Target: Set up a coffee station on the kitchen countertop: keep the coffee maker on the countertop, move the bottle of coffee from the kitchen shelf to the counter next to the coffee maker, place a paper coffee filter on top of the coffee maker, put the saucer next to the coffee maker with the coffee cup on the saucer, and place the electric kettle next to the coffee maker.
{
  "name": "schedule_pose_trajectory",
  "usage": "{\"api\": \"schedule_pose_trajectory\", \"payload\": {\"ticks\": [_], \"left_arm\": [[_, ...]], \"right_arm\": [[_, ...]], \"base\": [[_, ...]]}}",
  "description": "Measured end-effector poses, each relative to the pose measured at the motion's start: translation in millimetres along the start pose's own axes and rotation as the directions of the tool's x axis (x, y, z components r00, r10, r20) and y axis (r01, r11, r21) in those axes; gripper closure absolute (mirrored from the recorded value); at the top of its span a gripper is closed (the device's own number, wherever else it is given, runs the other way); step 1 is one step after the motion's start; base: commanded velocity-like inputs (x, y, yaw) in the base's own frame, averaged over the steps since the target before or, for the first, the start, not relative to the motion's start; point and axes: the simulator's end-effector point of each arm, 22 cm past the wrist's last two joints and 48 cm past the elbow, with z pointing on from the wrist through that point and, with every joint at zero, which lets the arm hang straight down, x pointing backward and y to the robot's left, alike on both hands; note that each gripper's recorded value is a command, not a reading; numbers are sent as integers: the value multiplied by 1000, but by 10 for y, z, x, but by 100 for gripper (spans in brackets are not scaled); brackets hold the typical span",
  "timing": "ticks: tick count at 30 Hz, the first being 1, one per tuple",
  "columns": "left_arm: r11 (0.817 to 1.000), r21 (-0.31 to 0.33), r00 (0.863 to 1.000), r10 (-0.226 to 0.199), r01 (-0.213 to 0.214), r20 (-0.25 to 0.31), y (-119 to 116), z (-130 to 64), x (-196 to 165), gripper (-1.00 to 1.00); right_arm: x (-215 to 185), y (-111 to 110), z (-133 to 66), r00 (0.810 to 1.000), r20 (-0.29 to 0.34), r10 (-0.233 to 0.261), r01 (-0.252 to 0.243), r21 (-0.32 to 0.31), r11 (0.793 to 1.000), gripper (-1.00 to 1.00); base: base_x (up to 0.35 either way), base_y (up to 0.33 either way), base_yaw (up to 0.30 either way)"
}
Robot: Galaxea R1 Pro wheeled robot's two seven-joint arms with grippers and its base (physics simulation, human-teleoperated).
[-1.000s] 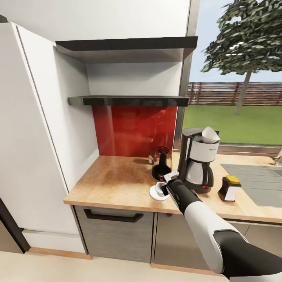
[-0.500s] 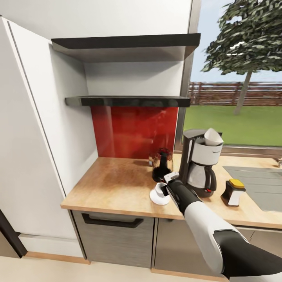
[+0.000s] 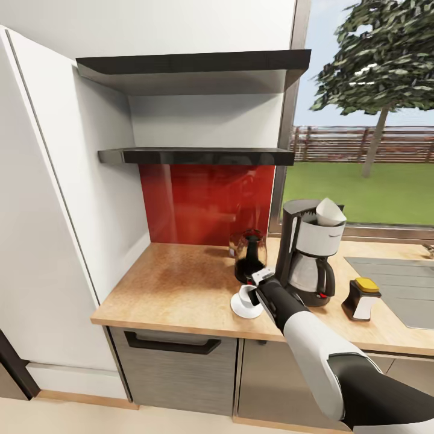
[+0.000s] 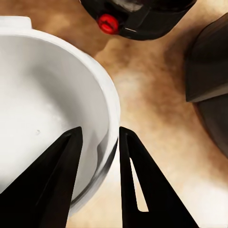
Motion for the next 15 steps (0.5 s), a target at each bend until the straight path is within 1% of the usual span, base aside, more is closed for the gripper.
{"api": "schedule_pose_trajectory", "payload": {"ticks": [3,9,15], "left_arm": [[1000,0,1000,0,0,0,-1,0,1,-100],[1000,0,1000,0,0,0,-3,0,0,-100],[1000,2,1000,0,0,0,-12,-2,3,-100]], "right_arm": [[10,5,4,1000,-2,-1,1,-1,1000,100],[135,67,44,1000,-30,-8,8,-13,1000,100],[158,78,49,999,-35,-10,10,-14,1000,100]], "base": [[0,0,0],[0,0,0],[31,0,0]]}}
